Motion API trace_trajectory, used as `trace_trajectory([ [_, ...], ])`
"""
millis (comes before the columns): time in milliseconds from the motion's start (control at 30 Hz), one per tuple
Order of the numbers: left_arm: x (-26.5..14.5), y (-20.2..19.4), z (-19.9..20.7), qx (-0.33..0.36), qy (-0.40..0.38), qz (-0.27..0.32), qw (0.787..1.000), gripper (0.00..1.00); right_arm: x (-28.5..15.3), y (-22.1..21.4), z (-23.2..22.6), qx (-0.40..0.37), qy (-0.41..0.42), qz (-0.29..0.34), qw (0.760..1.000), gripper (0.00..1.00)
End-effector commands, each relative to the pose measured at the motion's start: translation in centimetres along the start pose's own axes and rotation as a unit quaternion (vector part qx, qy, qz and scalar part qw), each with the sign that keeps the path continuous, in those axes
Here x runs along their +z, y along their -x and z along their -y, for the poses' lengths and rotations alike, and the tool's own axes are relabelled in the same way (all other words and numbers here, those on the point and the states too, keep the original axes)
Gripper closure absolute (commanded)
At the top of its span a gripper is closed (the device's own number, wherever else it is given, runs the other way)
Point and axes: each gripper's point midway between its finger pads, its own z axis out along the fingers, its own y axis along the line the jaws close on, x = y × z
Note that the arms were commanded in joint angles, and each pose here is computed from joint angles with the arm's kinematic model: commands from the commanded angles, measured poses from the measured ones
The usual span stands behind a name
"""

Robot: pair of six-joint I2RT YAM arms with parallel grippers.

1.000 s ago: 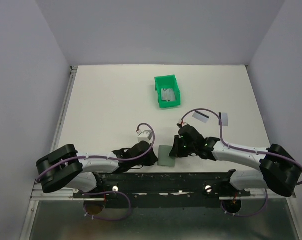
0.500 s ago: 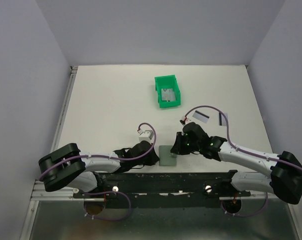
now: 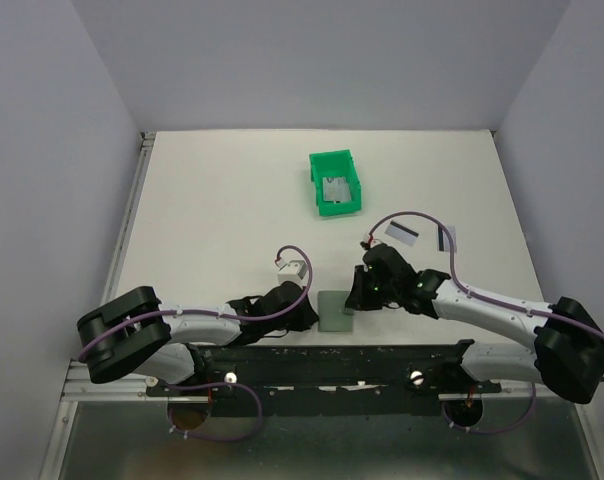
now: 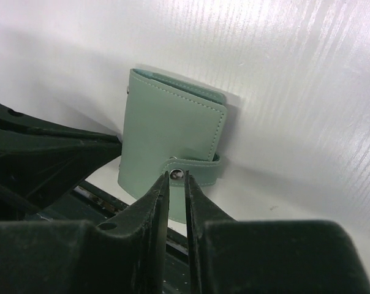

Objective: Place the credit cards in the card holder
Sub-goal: Close the card holder at the corner of the board.

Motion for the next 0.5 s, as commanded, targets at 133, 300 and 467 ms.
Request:
trace_trajectory([
  [133,0.0,-0.9,-1.1,0.008,0.022,-0.018,1.000,0.88,0.3,-0.1,0.0,-0.004,-0.004,-0.012,1.000,0.75],
  [300,0.0,-1.0,-1.3,0.008,0.025,-0.019,0.999,0.88,0.7,-0.2,0.2,-0.006,-0.008,-0.016,1.000,0.75],
  [467,0.0,-1.1,-1.5,0.009,0.027,-0.019,0.999,0.88,1.2,-0.1,-0.1,-0.006,-0.002,-0.018,1.000,0.75],
])
